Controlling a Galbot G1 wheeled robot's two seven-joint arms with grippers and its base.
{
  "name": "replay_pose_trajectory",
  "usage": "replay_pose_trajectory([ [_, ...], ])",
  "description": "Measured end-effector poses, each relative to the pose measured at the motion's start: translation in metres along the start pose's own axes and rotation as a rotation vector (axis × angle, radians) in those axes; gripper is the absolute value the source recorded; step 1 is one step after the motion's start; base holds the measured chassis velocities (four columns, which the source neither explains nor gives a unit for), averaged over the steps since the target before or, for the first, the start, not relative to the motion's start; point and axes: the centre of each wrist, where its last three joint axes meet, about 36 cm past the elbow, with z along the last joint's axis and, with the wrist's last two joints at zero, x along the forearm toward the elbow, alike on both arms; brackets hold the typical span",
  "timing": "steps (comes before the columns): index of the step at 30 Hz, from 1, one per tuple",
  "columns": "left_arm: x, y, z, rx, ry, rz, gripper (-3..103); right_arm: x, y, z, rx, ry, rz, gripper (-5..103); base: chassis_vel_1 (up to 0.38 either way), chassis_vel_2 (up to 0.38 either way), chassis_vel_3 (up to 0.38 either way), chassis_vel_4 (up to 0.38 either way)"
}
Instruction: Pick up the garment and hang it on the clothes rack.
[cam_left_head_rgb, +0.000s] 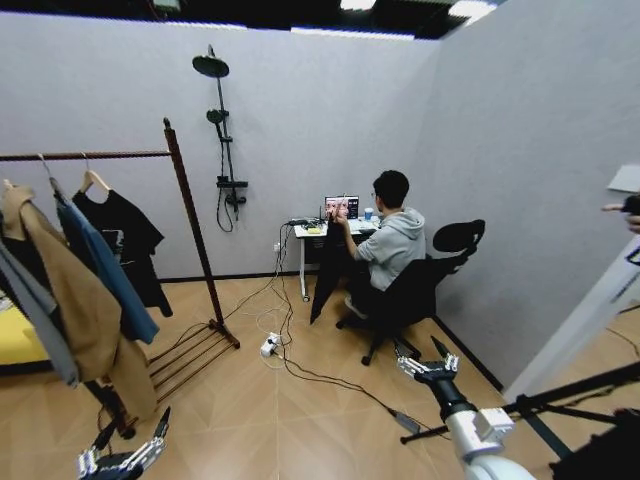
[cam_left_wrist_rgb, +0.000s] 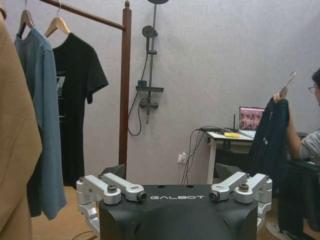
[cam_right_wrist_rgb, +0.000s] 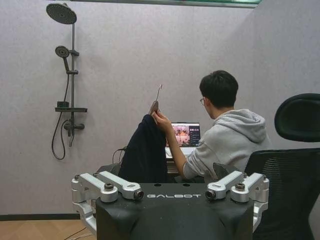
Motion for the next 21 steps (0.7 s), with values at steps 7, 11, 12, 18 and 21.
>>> replay_pose_trajectory([
  [7, 0.0000, 0.0000, 0.0000, 0.000, 0.000, 0.000, 100, -0.0014, 0.0005, -0.0036, 0.003, -0.001, 0.000, 100, -0.308, 0.289, 0.294, -0.302],
  [11, 0.0000, 0.0000, 0.0000, 0.000, 0.000, 0.000, 100, -0.0013, 0.0028, -0.0045, 0.001, -0.003, -0.001, 100, -0.330, 0.325, 0.332, -0.295],
  [12, 0.0000, 0.0000, 0.0000, 0.000, 0.000, 0.000, 100, -0.0013, 0.0036, -0.0047, 0.002, -0.003, -0.001, 100, -0.381, 0.362, 0.354, -0.355],
  [18, 0.0000, 0.0000, 0.0000, 0.000, 0.000, 0.000, 100, -0.0021, 0.0059, -0.0043, 0.012, -0.003, 0.002, 100, -0.374, 0.373, 0.354, -0.371],
  [21, 0.0000, 0.0000, 0.0000, 0.000, 0.000, 0.000, 100, -0.0020, 0.0065, -0.0037, 0.014, 0.000, 0.003, 100, -0.372, 0.376, 0.363, -0.353],
])
